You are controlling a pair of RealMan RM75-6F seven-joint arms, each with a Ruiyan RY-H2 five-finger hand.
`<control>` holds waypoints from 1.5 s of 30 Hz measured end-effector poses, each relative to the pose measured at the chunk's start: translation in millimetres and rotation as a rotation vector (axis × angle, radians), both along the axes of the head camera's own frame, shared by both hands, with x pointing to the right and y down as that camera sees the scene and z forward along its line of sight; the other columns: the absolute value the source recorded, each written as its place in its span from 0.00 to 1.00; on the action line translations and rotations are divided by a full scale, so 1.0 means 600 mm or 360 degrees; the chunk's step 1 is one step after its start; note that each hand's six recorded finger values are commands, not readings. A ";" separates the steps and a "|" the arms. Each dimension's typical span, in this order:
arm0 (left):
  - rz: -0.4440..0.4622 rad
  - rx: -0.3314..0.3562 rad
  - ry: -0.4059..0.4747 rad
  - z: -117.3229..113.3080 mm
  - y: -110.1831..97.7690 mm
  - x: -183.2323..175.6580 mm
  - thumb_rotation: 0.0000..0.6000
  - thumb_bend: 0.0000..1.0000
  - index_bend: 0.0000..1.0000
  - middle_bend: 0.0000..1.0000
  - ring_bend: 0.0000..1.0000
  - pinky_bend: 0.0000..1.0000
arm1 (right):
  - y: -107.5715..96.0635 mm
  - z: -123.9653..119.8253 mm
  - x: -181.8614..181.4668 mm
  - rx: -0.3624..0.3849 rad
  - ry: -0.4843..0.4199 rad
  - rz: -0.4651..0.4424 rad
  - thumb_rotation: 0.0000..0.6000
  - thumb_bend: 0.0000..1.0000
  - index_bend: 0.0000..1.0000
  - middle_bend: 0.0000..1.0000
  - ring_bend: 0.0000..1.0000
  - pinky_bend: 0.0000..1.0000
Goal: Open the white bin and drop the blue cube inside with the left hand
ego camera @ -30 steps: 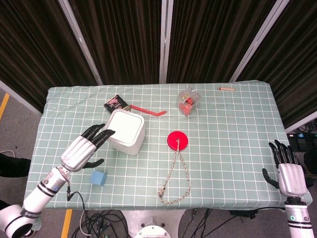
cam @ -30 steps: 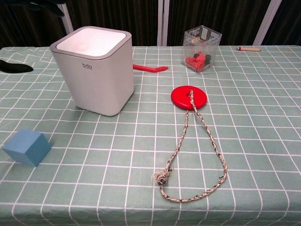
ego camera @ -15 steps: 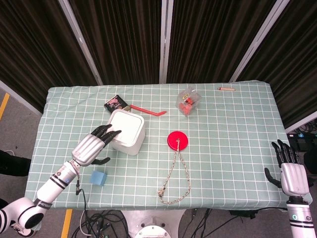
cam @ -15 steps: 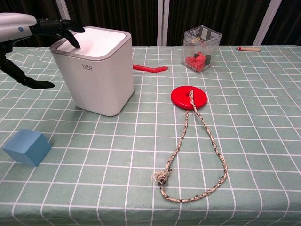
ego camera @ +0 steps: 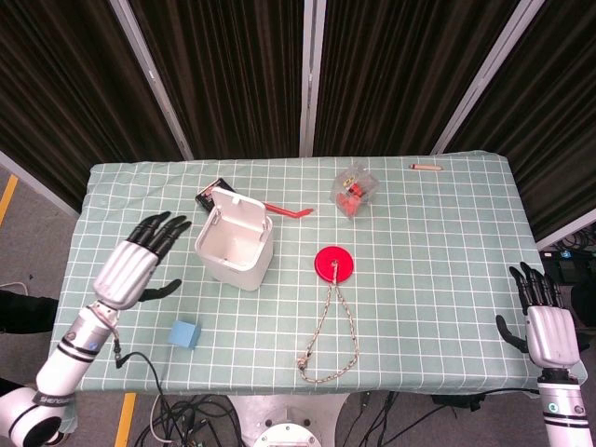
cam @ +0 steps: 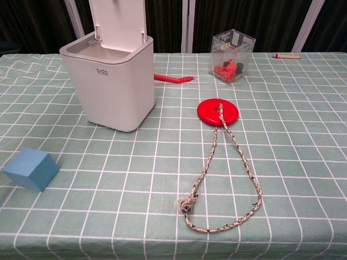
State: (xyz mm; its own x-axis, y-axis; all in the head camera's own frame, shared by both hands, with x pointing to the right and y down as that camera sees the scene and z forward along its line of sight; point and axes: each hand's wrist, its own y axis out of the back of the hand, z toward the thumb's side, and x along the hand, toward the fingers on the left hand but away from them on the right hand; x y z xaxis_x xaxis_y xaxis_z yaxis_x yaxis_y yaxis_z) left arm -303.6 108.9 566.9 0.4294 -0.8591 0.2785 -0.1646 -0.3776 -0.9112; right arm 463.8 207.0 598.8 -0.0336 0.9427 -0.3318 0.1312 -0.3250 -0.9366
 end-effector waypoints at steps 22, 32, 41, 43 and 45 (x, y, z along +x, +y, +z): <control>0.0093 -0.0656 -0.0223 0.155 0.223 -0.029 1.00 0.19 0.07 0.12 0.04 0.22 | -0.006 -0.011 -0.001 0.0032 0.0007 -0.0011 1.00 0.27 0.00 0.00 0.00 0.00; 0.0105 -0.0637 -0.0257 0.192 0.225 -0.019 1.00 0.21 0.23 0.24 0.18 0.38 | -0.005 -0.007 -0.003 0.0014 0.0008 -0.0024 1.00 0.27 0.00 0.00 0.00 0.00; 0.0103 -0.0588 -0.0226 0.201 0.215 -0.004 1.00 0.24 0.37 0.42 0.34 0.55 | -0.003 -0.004 0.001 -0.0006 0.0009 -0.0014 1.00 0.27 0.00 0.00 0.00 0.00; 0.0090 -0.0579 -0.0220 0.201 0.213 -0.004 1.00 0.25 0.43 0.48 0.40 0.60 | -0.002 -0.003 0.000 -0.0009 0.0007 -0.0018 1.00 0.27 0.00 0.00 0.00 0.00; 0.0074 -0.0557 -0.0210 0.198 0.209 -0.004 1.00 0.26 0.50 0.54 0.46 0.65 | -0.004 -0.004 0.000 -0.0009 0.0005 -0.0018 1.00 0.27 0.00 0.00 0.00 0.00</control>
